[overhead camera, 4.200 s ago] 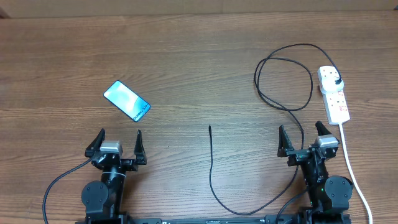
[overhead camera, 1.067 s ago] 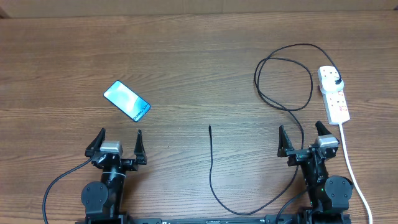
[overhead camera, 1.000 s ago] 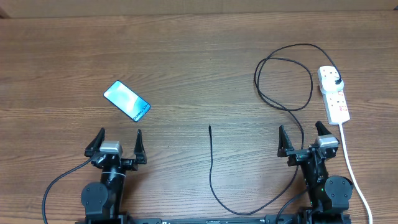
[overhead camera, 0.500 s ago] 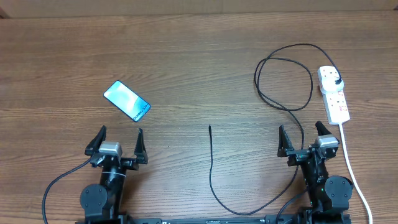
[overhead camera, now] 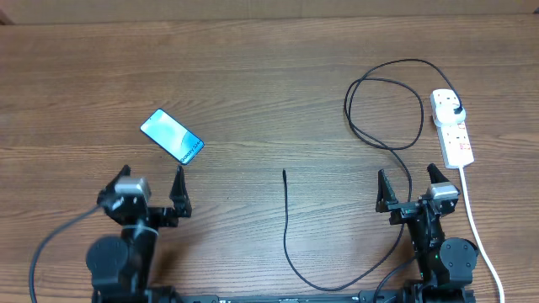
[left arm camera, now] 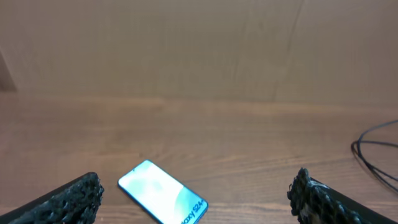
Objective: Plug charger to phone and switch on socket
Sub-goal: 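Move the left gripper forward over the Galaxy phone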
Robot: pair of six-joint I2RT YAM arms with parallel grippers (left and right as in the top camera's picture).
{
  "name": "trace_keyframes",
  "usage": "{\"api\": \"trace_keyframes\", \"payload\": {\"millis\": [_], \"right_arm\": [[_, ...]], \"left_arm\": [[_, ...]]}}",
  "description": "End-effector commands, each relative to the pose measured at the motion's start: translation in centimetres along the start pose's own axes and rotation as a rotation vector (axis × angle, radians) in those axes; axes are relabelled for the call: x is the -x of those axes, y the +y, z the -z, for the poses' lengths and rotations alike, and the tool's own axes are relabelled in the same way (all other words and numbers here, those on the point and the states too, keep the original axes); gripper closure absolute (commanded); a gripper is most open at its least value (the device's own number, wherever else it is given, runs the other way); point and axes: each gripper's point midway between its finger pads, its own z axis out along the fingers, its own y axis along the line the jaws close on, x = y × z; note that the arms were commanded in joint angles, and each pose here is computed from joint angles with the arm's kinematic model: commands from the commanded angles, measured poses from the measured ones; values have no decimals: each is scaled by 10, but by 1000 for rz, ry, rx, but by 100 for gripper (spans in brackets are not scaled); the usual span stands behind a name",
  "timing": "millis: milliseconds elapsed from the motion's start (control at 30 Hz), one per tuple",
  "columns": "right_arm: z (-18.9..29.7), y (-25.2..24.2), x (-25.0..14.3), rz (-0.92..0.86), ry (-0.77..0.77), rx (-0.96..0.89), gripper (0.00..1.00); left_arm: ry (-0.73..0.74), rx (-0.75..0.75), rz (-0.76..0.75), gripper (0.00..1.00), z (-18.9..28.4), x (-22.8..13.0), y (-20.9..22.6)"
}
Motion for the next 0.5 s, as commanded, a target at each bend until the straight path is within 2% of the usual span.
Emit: {"api": "trace_keyframes", "payload": {"millis": [0, 267, 400, 467], "right_arm": [[0, 3, -1, 2, -5, 13, 0], [0, 3, -1, 2, -5, 13, 0], [0, 3, -1, 2, -5, 13, 0], [0, 3, -1, 2, -5, 13, 0]], "left_arm": [[68, 32, 48, 0, -12, 22, 5], [453, 51, 25, 0, -69, 51, 11], [653, 40, 47, 0, -94, 47, 12], [776, -2, 87, 0, -106, 24, 7]]}}
